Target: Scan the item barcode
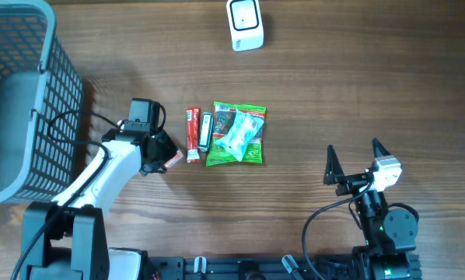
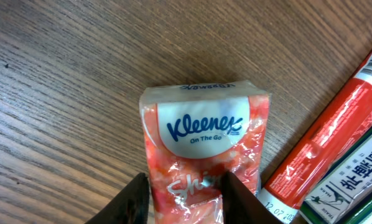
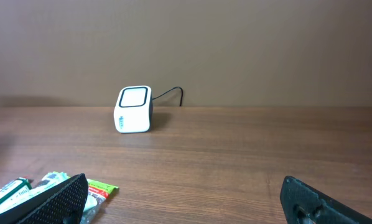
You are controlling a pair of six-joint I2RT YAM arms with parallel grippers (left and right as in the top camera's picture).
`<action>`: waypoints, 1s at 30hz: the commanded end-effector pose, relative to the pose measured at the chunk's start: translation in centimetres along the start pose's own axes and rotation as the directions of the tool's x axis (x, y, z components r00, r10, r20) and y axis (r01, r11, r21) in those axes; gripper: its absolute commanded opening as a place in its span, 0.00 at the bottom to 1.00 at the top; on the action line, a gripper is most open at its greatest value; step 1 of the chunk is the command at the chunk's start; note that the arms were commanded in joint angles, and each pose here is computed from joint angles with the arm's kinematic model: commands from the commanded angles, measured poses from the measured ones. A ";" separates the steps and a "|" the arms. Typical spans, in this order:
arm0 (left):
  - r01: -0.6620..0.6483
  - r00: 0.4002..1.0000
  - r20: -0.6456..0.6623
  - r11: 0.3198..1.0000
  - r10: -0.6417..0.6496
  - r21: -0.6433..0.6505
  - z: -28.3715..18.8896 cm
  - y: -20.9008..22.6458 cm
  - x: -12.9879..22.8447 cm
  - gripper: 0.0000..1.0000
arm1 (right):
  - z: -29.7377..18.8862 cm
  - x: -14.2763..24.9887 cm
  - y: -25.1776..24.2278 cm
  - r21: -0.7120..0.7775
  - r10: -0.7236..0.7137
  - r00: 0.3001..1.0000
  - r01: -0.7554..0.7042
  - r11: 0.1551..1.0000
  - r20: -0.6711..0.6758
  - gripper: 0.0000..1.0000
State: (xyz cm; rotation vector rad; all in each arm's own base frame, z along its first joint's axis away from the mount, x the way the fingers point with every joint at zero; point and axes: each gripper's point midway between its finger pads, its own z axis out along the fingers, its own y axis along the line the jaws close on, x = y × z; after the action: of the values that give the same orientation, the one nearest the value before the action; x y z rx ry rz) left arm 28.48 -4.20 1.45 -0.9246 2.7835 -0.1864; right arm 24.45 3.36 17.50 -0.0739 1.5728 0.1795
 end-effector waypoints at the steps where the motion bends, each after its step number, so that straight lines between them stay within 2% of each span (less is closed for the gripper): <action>1: -0.014 1.000 -0.015 0.999 0.013 -0.038 0.5 1.2 0.6 0.38 | 0.0 -0.1 0.3 -0.017 0.011 1.000 -0.011 1.000 0.006 1.00; 6: -0.014 1.000 -0.002 1.000 0.014 -0.028 1.5 1.6 1.0 0.27 | 0.0 -0.1 0.3 -0.017 0.010 1.000 -0.010 1.000 0.006 1.00; 10: -0.014 1.000 -0.006 1.000 0.013 -0.026 1.7 1.8 1.2 0.05 | 0.0 -0.1 0.3 -0.017 0.010 1.000 -0.010 1.000 0.006 1.00; 15: -0.028 0.999 0.041 1.000 0.028 -0.008 -1.3 0.4 -0.6 0.04 | 0.0 -0.1 0.3 -0.017 0.010 1.000 -0.010 1.000 0.006 1.00; 16: -0.070 0.995 0.063 0.997 0.071 -0.010 -2.5 -0.2 -1.5 0.04 | 0.0 -0.1 0.3 -0.017 0.010 1.000 -0.010 1.000 0.006 0.99; 21: -0.139 0.974 0.153 0.977 0.164 -0.164 -7.6 0.2 -5.2 0.04 | 0.0 -0.1 0.3 -0.017 0.011 1.000 -0.011 1.000 0.006 1.00; 24: -0.223 0.936 0.209 0.936 0.284 -0.273 -10.1 0.1 -6.9 0.04 | 0.0 -0.1 0.3 -0.017 0.010 1.000 -0.010 1.000 0.006 1.00; 28: -0.373 0.840 0.230 0.831 0.491 -0.413 -11.8 -1.0 -8.2 0.04 | 0.0 -0.1 0.3 -0.017 0.011 1.000 -0.011 1.000 0.006 1.00; 30: -0.449 0.771 0.227 0.760 0.595 -0.470 -11.7 -2.4 -8.4 0.04 | 0.0 -0.1 0.3 -0.017 0.010 1.000 -0.010 1.000 0.006 1.00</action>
State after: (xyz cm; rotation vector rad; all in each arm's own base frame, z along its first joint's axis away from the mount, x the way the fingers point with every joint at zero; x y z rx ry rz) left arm 32.09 -0.48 13.00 -0.4086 2.6937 0.3731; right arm 24.45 3.36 17.50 -0.0739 1.5728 0.1795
